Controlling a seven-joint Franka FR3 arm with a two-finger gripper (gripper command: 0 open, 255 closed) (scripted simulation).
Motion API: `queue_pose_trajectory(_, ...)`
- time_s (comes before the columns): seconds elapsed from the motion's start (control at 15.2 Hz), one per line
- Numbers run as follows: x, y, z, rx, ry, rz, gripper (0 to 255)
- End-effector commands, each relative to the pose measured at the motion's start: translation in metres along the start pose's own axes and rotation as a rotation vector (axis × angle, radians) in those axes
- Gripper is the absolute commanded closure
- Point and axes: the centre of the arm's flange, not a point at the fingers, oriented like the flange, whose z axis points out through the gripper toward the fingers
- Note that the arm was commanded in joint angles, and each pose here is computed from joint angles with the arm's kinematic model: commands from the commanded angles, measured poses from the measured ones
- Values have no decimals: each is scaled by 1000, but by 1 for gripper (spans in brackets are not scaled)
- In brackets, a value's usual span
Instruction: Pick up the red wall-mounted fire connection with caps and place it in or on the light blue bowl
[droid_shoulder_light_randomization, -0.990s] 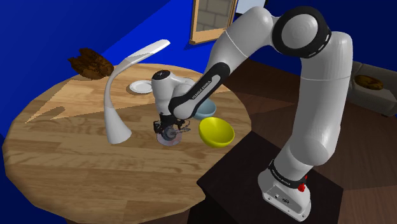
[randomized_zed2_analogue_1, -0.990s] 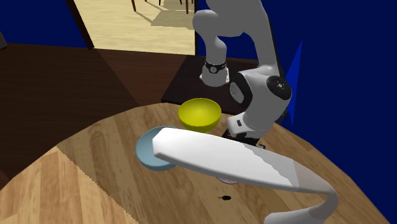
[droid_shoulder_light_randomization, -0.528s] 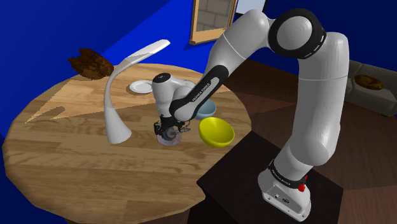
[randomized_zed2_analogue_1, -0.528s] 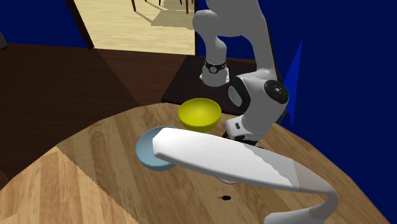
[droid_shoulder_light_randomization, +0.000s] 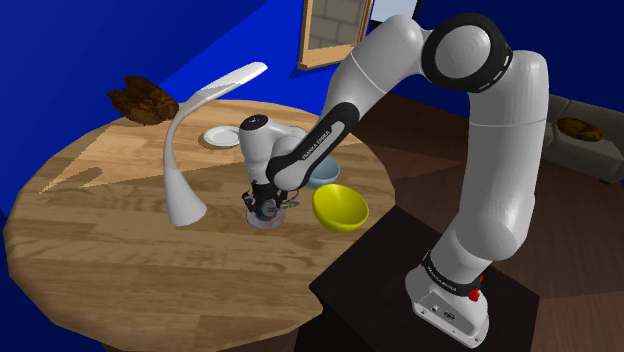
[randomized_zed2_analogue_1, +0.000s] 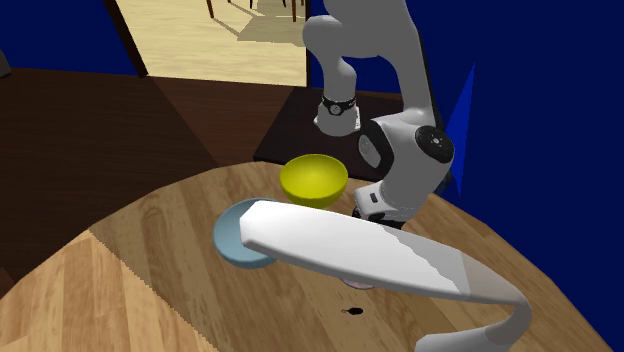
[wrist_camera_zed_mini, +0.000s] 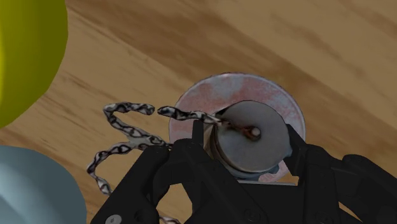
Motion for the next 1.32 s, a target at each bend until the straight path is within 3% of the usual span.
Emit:
queue_pose_trajectory(0.0, 0, 0, 0, 0, 0, 0, 255)
queue_pose_trajectory(0.2, 0, 0, 0, 0, 0, 0, 255)
queue_pose_trajectory(1.25, 4, 13, -83, 0, 0, 0, 255)
